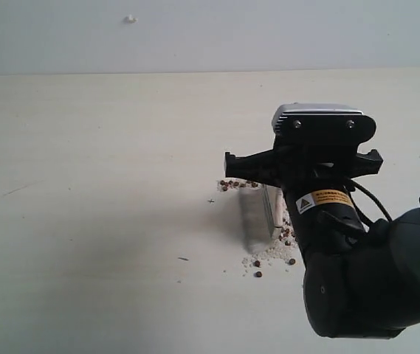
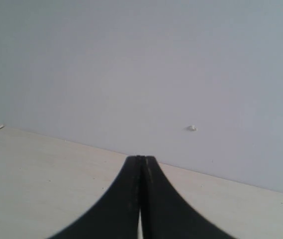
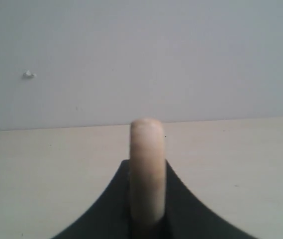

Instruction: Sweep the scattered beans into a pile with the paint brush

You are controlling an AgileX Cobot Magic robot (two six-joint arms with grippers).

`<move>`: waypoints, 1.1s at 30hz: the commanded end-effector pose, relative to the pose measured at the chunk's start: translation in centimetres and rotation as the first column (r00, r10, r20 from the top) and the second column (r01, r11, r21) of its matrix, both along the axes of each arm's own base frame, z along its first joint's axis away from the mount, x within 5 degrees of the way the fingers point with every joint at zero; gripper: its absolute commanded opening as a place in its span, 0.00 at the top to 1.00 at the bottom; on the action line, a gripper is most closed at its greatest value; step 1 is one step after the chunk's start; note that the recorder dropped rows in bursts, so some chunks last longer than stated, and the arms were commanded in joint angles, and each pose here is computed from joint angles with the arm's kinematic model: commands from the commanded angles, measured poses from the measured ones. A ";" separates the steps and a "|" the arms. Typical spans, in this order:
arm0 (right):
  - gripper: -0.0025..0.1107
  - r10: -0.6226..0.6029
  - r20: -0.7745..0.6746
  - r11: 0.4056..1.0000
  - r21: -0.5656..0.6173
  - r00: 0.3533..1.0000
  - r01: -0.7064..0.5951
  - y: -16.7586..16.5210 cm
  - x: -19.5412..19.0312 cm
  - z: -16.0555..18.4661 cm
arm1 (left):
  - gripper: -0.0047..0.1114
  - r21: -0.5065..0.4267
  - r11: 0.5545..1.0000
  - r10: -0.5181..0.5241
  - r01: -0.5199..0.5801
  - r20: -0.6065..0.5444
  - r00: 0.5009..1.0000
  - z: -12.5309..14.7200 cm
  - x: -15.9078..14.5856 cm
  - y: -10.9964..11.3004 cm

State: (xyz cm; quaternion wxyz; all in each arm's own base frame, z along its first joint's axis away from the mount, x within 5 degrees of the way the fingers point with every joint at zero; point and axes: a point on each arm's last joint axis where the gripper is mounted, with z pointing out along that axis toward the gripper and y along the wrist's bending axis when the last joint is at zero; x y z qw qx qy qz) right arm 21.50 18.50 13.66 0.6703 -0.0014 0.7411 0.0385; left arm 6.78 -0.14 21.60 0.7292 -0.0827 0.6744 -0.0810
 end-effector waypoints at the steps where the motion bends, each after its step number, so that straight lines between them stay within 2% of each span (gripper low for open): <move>1: 0.98 0.061 -0.073 0.998 0.040 0.995 -0.058 0.4 -0.3 -0.9 | 0.96 -0.002 1.000 0.002 -0.002 0.007 1.000 0.1 -0.1 0.0; 12: 0.98 0.082 0.001 0.988 0.132 0.997 -0.082 0.4 -0.4 2.3 | 0.96 -0.002 1.000 0.002 -0.002 0.007 1.000 0.1 -0.1 0.0; 19: 0.98 0.081 0.052 0.985 0.146 0.995 -0.088 0.1 -0.6 4.3 | 0.96 -0.002 1.000 0.002 -0.002 0.007 1.000 0.1 -0.1 0.0; 21: 0.98 0.094 0.055 0.974 0.203 0.994 -0.103 0.2 -0.6 4.4 | 0.96 -0.002 1.000 0.002 -0.002 0.007 1.000 0.1 -0.1 0.0; 23: 0.98 0.122 0.063 0.946 0.295 0.991 -0.135 0.3 0.1 4.2 | 0.96 -0.002 1.000 0.002 -0.002 0.007 1.000 0.1 -0.1 0.0; 26: 0.98 0.094 0.063 0.917 0.383 0.994 -0.111 0.4 1.7 3.9 | 0.96 -0.002 1.000 0.002 -0.002 0.007 1.000 0.1 -0.1 0.0; 33: 0.98 0.046 0.069 0.922 0.381 0.997 -0.069 2.4 5.3 2.3 | 0.96 -0.002 1.000 0.002 -0.002 0.007 1.000 0.1 -0.1 0.0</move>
